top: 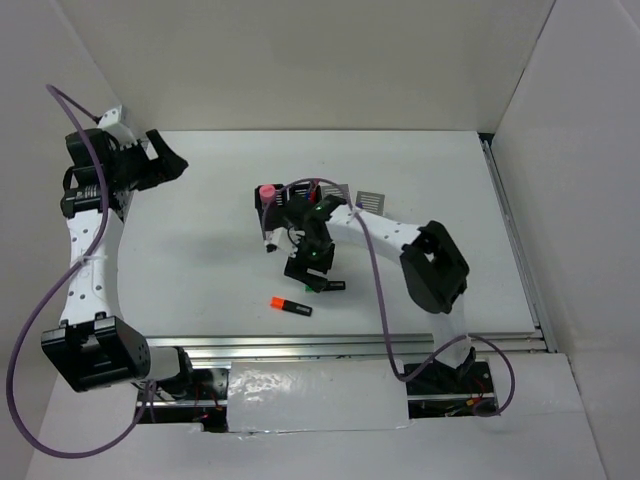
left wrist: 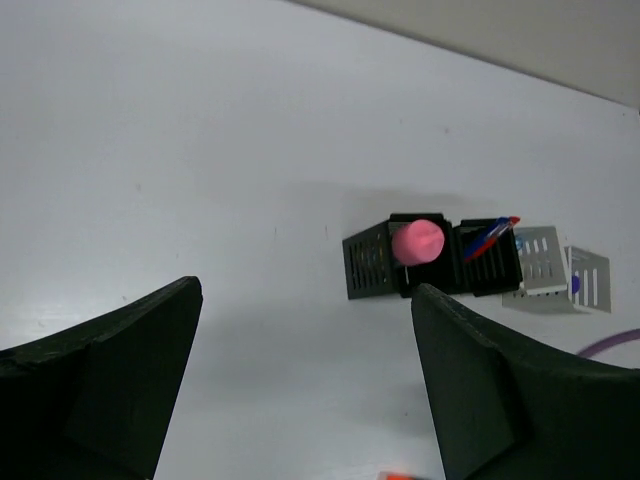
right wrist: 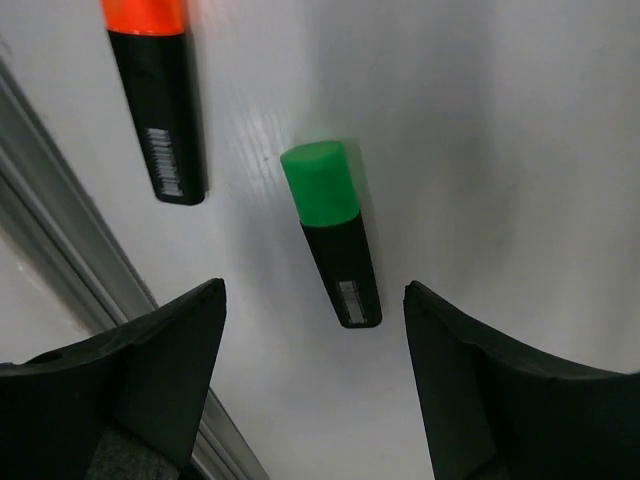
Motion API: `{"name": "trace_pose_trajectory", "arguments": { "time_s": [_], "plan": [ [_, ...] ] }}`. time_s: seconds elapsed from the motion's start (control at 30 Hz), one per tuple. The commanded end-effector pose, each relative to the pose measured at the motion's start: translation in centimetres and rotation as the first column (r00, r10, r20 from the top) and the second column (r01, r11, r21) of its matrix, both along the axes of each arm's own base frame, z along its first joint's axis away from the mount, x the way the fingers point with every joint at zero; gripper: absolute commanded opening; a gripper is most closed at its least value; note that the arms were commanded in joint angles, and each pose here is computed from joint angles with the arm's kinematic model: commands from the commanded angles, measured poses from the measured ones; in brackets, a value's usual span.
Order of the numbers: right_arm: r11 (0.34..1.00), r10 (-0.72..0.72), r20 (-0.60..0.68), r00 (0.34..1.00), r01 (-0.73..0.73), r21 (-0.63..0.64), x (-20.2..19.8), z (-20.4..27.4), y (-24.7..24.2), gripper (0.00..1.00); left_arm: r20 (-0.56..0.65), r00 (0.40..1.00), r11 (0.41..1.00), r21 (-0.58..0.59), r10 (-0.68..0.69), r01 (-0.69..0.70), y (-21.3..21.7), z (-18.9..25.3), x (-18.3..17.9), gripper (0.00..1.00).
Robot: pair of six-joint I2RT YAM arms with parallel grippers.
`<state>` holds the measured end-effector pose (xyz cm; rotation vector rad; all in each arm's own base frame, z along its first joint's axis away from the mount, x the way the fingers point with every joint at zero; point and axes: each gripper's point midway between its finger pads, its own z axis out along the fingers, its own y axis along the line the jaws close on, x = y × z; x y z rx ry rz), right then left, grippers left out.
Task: Sort the stationery into containers
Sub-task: Pick up the pen from the center of the board.
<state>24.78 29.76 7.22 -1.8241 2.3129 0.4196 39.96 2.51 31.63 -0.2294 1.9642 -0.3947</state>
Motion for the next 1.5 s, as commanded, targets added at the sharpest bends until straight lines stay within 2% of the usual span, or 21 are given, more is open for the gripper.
{"name": "trace_pose_trajectory", "arguments": {
  "time_s": [0.0, 0.17, 0.43, 0.7, 0.8, 1.0, 1.07, 1.1, 1.17, 1.27, 1.33, 1.4, 1.47],
  "plan": [
    [0.995, 0.003, 0.082, 0.997, 0.006, -0.104, 1.1, 0.0, 0.7, 0.78, 0.032, 0.998, 0.998, -0.015, -0.056, 0.057, -0.7, 1.0, -2.4, 0.98],
    [0.982, -0.002, 0.117, 0.993, 0.024, -0.186, 2.2, -2.1, 1.1, 0.78, 0.047, 0.998, 0.999, -0.021, -0.046, 0.047, -0.4, 1.4, -2.8, 0.98],
    [0.963, 0.075, 0.167, 0.983, -0.028, -0.269, 1.3, -4.4, 0.8, 0.75, 0.037, 0.998, 0.998, -0.042, -0.042, 0.043, -0.2, 1.1, -2.1, 0.98],
    [0.954, 0.111, 0.125, 0.986, -0.07, -0.292, -0.5, -5.7, 0.9, 0.72, 0.065, 0.998, 0.998, -0.053, -0.025, 0.029, -0.1, 1.5, -2.0, 0.98],
    [0.952, 0.117, 0.133, 0.984, -0.073, -0.298, -0.4, -6.1, 1.0, 0.65, 0.055, 0.998, 0.998, -0.055, -0.024, 0.027, -0.1, 1.2, -2.2, 0.98],
    [0.952, 0.131, 0.148, 0.98, -0.082, -0.295, -0.3, -6.2, 1.6, 0.35, 0.063, 0.998, 0.999, -0.042, -0.019, 0.022, -0.1, 0.6, -2.8, 0.98],
    [0.958, 0.127, 0.156, 0.98, -0.08, -0.277, -0.2, -5.7, 1.9, 0.22, 0.09, 0.996, 0.999, -0.029, -0.013, 0.016, 0.1, 1.0, -2.8, 0.98],
    [0.963, 0.118, 0.167, 0.979, -0.071, -0.26, 0.1, -5.0, 2.1, 0.11, 0.092, 0.996, 0.999, -0.033, -0.01, 0.013, 0.1, 0.8, -3.0, 0.98],
    [0.976, 0.078, 0.172, 0.982, -0.039, -0.216, 0.6, -3.5, 2.4, 0.02, 0.111, 0.994, 1.0, -0.029, -0.008, 0.011, 0.3, 1.0, -3.0, 0.97],
    [0.998, -0.022, 0.197, 0.98, 0.034, -0.061, 2.2, 1.7, 3.1, 0.0, 0.102, 0.995, 0.999, -0.032, -0.016, 0.019, 0.2, 0.5, -3.1, 0.96],
    [0.991, -0.118, 0.249, 0.961, 0.097, 0.093, 4.1, 7.4, 3.4, 0.0, 0.089, 0.996, 0.999, -0.04, -0.024, 0.028, 0.1, -0.2, -3.0, 0.96],
    [0.943, -0.262, 0.276, 0.925, 0.185, 0.276, 6.9, 13.5, 1.8, 0.0, 0.081, 0.996, 0.998, -0.056, -0.029, 0.034, -0.2, -0.8, -2.9, 0.95],
    [0.835, -0.415, 0.254, 0.874, 0.254, 0.489, 9.1, 19.6, 0.4, 0.0, 0.083, 0.996, 0.997, -0.064, -0.043, 0.048, -0.6, -1.1, -2.8, 0.95]
  ]
}}
